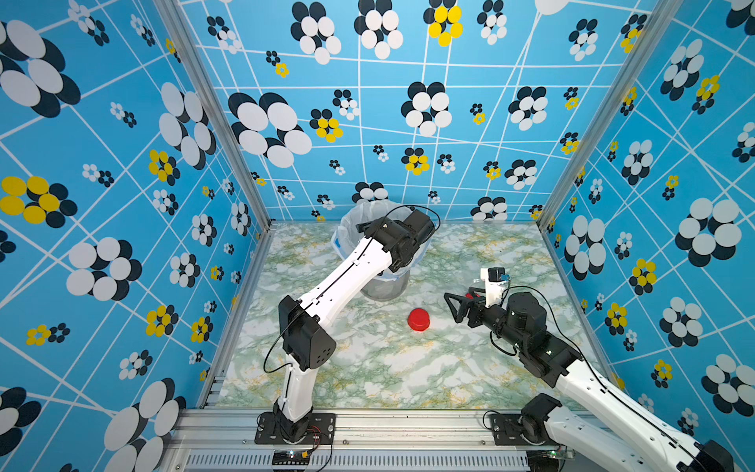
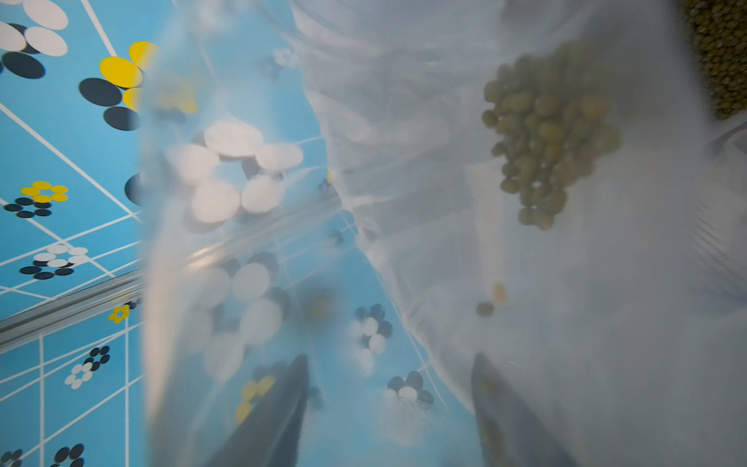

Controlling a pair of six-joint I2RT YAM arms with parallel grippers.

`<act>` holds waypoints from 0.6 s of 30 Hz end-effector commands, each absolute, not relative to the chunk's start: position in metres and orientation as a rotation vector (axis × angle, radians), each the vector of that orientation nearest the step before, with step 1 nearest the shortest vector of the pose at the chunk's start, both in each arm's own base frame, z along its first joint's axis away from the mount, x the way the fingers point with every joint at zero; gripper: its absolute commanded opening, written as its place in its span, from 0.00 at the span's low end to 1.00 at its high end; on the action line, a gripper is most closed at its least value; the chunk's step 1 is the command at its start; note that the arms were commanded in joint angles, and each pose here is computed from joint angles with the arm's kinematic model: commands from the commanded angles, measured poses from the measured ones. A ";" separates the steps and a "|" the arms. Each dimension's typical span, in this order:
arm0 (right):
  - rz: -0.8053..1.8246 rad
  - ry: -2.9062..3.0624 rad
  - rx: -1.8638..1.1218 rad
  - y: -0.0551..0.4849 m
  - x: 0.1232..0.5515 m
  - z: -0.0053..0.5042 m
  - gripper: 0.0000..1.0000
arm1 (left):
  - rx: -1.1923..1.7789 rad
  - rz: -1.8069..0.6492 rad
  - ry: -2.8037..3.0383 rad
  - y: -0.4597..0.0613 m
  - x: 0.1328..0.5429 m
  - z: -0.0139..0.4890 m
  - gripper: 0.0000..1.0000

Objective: Empty moldy mung beans from jars
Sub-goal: Pour the moldy mung beans from the jar into the trash bin.

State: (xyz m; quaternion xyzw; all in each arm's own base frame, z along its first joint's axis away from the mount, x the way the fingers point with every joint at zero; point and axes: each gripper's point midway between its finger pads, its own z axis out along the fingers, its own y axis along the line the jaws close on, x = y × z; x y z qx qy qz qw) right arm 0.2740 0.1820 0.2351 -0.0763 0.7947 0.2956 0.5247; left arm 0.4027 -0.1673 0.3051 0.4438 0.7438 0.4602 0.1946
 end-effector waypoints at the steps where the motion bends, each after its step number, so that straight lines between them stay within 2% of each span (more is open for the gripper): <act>1: 0.754 1.851 -0.179 0.187 0.277 0.250 0.99 | 1.185 1.167 2.186 -0.160 0.395 0.304 0.56; 8: 0.803 1.858 -0.190 0.200 0.285 0.260 0.99 | 1.074 0.900 2.358 -0.154 0.381 0.304 0.58; 15: 0.810 1.851 -0.201 0.206 0.291 0.268 0.99 | 1.081 0.920 2.479 -0.140 0.372 0.281 0.57; 18: 0.825 1.858 -0.204 0.210 0.293 0.268 0.99 | 1.035 0.934 2.482 -0.137 0.374 0.286 0.57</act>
